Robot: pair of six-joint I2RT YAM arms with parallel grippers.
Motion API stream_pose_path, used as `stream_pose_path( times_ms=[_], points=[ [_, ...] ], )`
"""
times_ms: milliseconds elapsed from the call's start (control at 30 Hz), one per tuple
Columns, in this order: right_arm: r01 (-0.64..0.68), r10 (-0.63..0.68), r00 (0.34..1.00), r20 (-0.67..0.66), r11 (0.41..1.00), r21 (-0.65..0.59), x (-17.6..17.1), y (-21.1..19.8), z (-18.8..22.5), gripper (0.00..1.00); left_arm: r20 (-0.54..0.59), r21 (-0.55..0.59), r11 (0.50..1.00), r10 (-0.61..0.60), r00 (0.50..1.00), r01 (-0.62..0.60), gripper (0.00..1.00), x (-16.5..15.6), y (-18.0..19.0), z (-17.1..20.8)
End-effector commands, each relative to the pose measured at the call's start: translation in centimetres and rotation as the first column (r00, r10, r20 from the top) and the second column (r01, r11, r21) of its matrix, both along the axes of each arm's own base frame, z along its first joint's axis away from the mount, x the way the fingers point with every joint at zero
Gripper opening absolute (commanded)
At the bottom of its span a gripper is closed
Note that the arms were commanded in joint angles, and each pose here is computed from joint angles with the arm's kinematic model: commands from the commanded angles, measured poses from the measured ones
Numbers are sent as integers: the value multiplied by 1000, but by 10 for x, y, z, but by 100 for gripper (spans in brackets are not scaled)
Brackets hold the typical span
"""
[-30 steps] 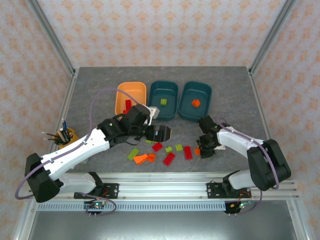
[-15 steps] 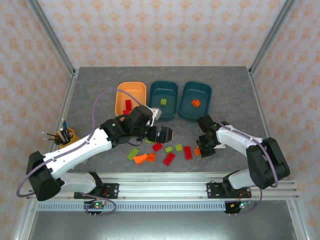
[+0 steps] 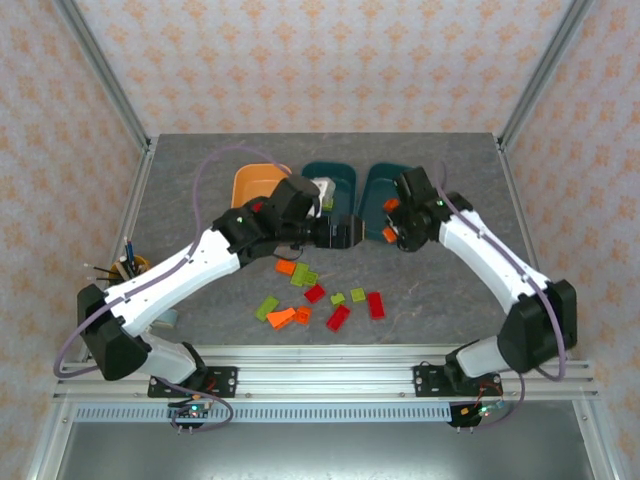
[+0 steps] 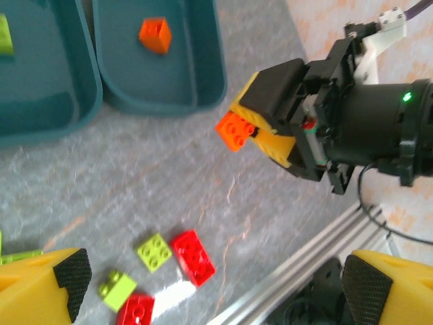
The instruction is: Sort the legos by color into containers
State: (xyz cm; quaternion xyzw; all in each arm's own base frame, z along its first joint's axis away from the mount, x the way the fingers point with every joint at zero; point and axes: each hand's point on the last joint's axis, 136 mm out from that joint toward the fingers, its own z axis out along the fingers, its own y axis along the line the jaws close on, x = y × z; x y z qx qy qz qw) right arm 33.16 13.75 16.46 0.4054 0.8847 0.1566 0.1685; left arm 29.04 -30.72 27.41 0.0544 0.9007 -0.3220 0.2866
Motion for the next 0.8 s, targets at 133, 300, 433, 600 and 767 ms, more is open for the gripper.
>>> stream_pose_path(
  times_ms=[133,300,433,600,767],
  points=[
    [-430,419,903,-101,869,-243,66,16,-28,33,-7,49,989,139,990,-138,98,46,23,2],
    [-510,488,858,-159,846,-156,92,18,-66,33,-11,46,980,192,981,-191,98,65,29,4],
    [-548,528,828,-187,833,-72,101,26,-91,34,-12,56,977,208,978,-208,98,68,30,2],
    [-541,515,822,-242,839,-52,101,20,-114,40,-25,101,967,239,971,-236,98,65,41,-9],
    [-536,506,825,-250,842,-65,100,15,-113,53,-37,142,955,269,962,-262,98,55,56,-20]
  ],
)
